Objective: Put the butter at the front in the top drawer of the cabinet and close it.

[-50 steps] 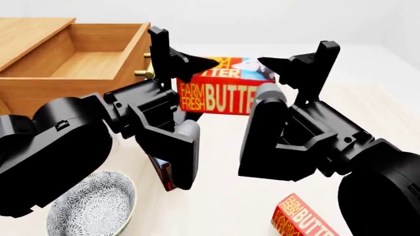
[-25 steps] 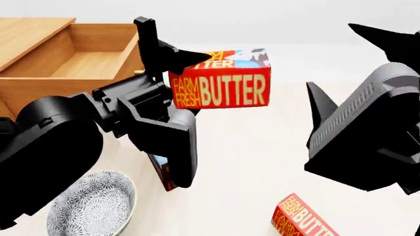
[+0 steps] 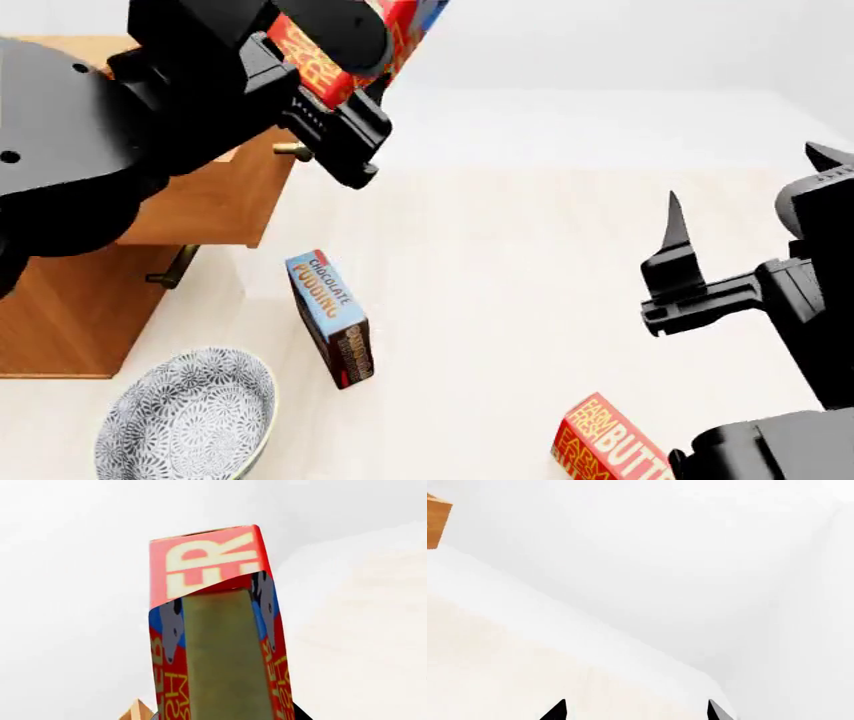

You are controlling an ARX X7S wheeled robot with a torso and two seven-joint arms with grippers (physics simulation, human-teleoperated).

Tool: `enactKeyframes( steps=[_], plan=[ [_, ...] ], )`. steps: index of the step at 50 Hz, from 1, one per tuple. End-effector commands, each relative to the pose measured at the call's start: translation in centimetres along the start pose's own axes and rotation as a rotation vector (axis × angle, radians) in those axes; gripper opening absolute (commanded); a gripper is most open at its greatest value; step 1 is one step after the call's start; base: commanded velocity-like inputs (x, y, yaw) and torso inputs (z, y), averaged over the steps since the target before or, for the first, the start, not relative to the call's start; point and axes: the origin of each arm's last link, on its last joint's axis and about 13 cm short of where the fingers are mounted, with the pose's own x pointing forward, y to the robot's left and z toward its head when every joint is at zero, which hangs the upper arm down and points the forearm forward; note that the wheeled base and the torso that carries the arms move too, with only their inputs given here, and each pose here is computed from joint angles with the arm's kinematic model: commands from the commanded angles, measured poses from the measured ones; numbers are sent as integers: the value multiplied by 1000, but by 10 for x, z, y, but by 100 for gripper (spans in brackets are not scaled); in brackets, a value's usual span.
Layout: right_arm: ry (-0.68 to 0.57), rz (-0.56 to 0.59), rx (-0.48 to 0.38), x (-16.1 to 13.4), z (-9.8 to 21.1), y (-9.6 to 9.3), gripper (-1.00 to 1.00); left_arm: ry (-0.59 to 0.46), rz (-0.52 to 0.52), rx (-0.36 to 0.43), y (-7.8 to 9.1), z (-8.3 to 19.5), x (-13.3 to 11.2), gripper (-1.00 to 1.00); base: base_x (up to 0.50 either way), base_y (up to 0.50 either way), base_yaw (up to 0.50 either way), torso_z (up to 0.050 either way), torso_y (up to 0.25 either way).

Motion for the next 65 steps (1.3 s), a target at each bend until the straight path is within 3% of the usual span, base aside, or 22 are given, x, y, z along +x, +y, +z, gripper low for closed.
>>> enactKeyframes(
  steps=[1,5,9,15,19,21,26,33,39,44,50,65],
  plan=[
    [50,10,361,10,-10,15,100,165,33,-276,9,23,-9,-100,0,0,0,0,0],
    [23,4,438,12,-10,14,100,172,100,-376,19,25,-6,-100,0,0,1,0,3],
    [13,4,471,12,-12,11,100,216,122,-403,28,21,-2,-100,0,0,0,0,0],
    [19,4,477,12,-14,11,100,269,126,-399,34,13,3,-100,0,0,0,0,2],
    [27,8,474,13,-15,12,100,321,178,-438,49,13,12,-100,0,0,0,0,3],
    [28,11,470,13,-15,13,100,339,232,-513,56,14,16,-100,0,0,1,0,0],
    [26,17,469,11,-16,13,100,420,257,-588,69,23,22,-100,0,0,0,2,2],
    [14,19,462,8,-16,15,100,538,312,-605,86,34,31,-100,0,0,0,0,2],
    [8,26,461,8,-16,15,100,565,334,-704,109,44,47,-100,0,0,0,0,2],
    [4,39,460,7,-17,15,100,612,340,-675,115,40,50,-100,0,0,0,2,0],
    [-1,55,456,5,-19,17,100,638,418,-700,118,28,51,-100,0,0,0,0,2],
    [-8,70,461,-1,-24,19,100,627,541,-602,119,12,62,-100,0,0,0,0,1]
  ],
)
